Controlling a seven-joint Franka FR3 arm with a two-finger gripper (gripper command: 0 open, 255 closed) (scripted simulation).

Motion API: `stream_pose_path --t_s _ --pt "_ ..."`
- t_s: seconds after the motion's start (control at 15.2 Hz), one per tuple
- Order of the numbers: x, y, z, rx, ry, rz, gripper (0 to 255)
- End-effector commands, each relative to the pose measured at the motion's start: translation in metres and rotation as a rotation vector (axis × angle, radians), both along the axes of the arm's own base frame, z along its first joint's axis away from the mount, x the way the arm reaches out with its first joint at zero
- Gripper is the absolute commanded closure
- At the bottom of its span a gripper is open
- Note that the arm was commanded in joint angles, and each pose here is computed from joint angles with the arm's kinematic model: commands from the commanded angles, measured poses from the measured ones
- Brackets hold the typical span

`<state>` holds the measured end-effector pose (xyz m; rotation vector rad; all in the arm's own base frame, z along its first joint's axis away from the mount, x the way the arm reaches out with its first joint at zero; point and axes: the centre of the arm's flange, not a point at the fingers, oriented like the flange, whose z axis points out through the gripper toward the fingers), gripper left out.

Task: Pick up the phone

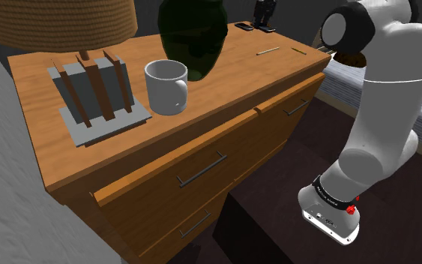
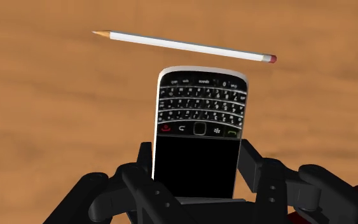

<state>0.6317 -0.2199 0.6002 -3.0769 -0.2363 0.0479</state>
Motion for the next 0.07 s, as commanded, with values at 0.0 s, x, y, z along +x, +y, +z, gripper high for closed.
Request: stream_pose_path --t_s 0.0 --pt "-0.0003 0.0006 0.0031 0.0 0.0 0.0 255"
